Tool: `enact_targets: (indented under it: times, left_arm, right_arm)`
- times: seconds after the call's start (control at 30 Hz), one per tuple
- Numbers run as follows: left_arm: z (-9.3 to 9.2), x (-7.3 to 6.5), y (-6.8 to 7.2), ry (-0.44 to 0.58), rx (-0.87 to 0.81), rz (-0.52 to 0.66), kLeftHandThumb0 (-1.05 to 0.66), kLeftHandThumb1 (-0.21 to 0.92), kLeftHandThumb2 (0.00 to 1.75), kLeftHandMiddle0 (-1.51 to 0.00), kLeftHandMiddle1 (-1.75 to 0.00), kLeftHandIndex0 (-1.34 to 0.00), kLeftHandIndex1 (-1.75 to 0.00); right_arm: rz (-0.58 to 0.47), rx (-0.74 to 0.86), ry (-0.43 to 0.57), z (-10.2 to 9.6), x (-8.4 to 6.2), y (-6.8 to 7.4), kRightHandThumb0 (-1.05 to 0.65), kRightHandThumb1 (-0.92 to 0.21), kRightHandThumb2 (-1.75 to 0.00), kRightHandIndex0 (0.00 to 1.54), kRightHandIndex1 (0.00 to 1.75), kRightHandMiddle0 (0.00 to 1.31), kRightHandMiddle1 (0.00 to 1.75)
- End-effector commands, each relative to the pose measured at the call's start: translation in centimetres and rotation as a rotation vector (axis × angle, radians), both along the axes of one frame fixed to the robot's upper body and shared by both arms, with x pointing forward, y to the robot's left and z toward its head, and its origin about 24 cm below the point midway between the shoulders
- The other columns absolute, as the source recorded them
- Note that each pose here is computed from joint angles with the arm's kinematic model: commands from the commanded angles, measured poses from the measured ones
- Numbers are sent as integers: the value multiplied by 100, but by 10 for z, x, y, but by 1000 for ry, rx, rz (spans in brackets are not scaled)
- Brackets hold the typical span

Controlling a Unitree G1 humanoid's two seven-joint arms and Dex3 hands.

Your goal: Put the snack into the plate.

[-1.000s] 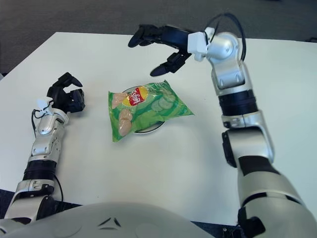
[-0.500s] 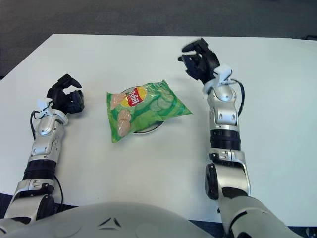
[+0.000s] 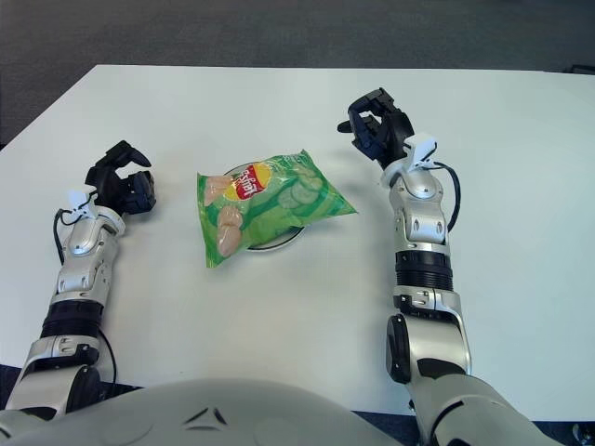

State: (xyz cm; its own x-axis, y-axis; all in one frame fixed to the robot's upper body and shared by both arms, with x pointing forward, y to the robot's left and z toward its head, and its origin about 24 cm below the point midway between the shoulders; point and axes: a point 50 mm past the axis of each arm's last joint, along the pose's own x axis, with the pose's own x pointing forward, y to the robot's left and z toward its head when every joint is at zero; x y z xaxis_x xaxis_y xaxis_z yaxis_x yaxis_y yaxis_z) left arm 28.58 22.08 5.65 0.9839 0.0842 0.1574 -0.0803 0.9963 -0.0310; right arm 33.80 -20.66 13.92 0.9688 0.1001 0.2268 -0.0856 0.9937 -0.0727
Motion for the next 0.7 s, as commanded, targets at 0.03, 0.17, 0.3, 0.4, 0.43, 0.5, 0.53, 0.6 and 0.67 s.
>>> enact_targets:
  times: [0.03, 0.17, 0.3, 0.4, 0.43, 0.5, 0.53, 0.6, 0.67]
  left_arm:
    - [-49, -26, -9, 171, -80, 25, -52, 22, 143, -130, -175, -69, -175]
    - [-49, -26, -9, 169, -82, 21, -52, 22, 143, -130, -175, -69, -175]
    - [-48, -25, -8, 170, -84, 21, -52, 22, 143, -131, -175, -69, -175]
    - [-49, -25, -7, 171, -89, 32, -52, 22, 143, -131, -175, -69, -175]
    - [-49, -25, -6, 172, -90, 36, -52, 22, 143, -131, -175, -69, -175]
    - [-49, -25, -5, 171, -90, 40, -52, 22, 143, -132, -175, -69, -175]
    - [-49, -25, -5, 171, -89, 41, -52, 22, 143, -132, -175, -69, -175]
    - [-49, -24, -5, 170, -89, 39, -52, 22, 143, -132, -175, -69, -175]
    - [-49, -24, -4, 169, -85, 35, -52, 22, 143, -132, -175, -69, -175]
  right_arm:
    - [-39, 60, 28, -14, -6, -13, -5, -53, -95, 56, 138, 38, 175]
    - [-74, 106, 44, -26, -10, -19, -2, -27, -125, 78, 134, 53, 175]
    - [-118, 134, 56, -36, -13, -23, -1, -11, -142, 88, 134, 63, 175]
    - [-173, 143, 73, -43, -17, -26, -1, -1, -156, 92, 142, 68, 175]
    - [-191, 145, 78, -46, -19, -26, 0, 1, -158, 93, 144, 70, 175]
    - [-222, 147, 87, -50, -23, -27, 0, 7, -165, 95, 148, 73, 175]
    - [-228, 147, 88, -50, -24, -27, 0, 7, -167, 95, 148, 73, 175]
    - [-249, 152, 96, -53, -27, -28, 0, 10, -169, 97, 150, 74, 175]
    - [-268, 168, 110, -58, -31, -28, 0, 11, -171, 98, 150, 74, 175]
